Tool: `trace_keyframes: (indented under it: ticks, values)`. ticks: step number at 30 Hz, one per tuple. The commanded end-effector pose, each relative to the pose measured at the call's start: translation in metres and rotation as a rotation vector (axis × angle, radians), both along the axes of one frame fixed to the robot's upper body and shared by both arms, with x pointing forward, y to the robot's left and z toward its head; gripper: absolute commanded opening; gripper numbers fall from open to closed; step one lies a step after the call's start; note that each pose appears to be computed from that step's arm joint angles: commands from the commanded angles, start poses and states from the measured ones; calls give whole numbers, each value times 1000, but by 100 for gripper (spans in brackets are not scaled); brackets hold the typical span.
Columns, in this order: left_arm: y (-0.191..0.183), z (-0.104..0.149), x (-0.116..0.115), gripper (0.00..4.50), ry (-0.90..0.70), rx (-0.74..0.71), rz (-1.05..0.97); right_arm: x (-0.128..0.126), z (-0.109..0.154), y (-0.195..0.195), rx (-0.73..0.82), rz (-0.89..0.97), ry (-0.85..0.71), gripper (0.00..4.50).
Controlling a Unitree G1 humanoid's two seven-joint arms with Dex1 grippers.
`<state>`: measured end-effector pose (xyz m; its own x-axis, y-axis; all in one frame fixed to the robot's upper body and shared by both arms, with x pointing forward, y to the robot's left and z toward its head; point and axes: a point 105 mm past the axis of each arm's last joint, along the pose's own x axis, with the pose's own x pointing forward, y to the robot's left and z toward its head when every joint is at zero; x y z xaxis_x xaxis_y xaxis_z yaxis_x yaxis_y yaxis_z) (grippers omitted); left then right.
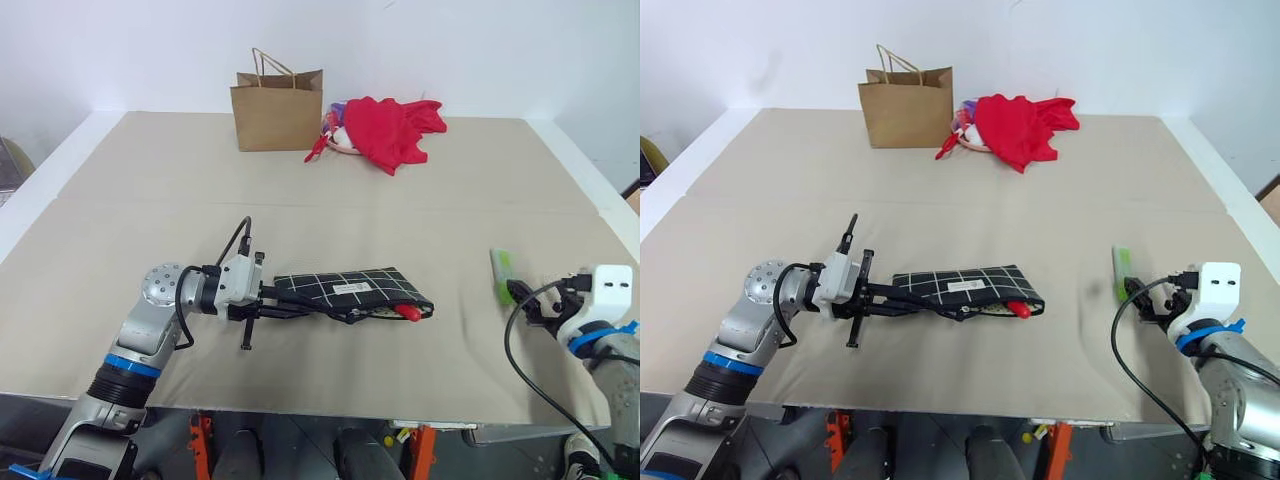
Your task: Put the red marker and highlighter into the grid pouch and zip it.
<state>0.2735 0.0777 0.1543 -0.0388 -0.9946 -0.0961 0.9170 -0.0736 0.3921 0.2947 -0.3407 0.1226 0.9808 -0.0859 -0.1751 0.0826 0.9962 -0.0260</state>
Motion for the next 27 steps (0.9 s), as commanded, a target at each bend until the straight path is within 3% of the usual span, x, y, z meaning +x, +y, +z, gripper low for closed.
trace_keyframes:
  ticks: [1,11,14,19,20,24,27]
  values:
    - [1,9,2,0,-43,-6,0,10,16,8,-27,-4,-65,447]
    - [-1,9,3,0,-54,-12,8,11,-26,12,1,-68,79,447]
    - [-1,10,3,0,-55,-14,13,7,-36,6,-4,-116,111,376]
    - [-1,10,4,0,-57,-13,18,6,-40,5,-9,-127,123,130]
    - [-1,10,4,0,-58,-13,19,6,-40,5,-9,-128,125,110]
    - [-1,11,5,0,-57,-17,23,8,-36,11,-42,-84,118,112]
    - [1,11,6,0,-48,-17,26,17,-1,35,-43,125,-13,112]
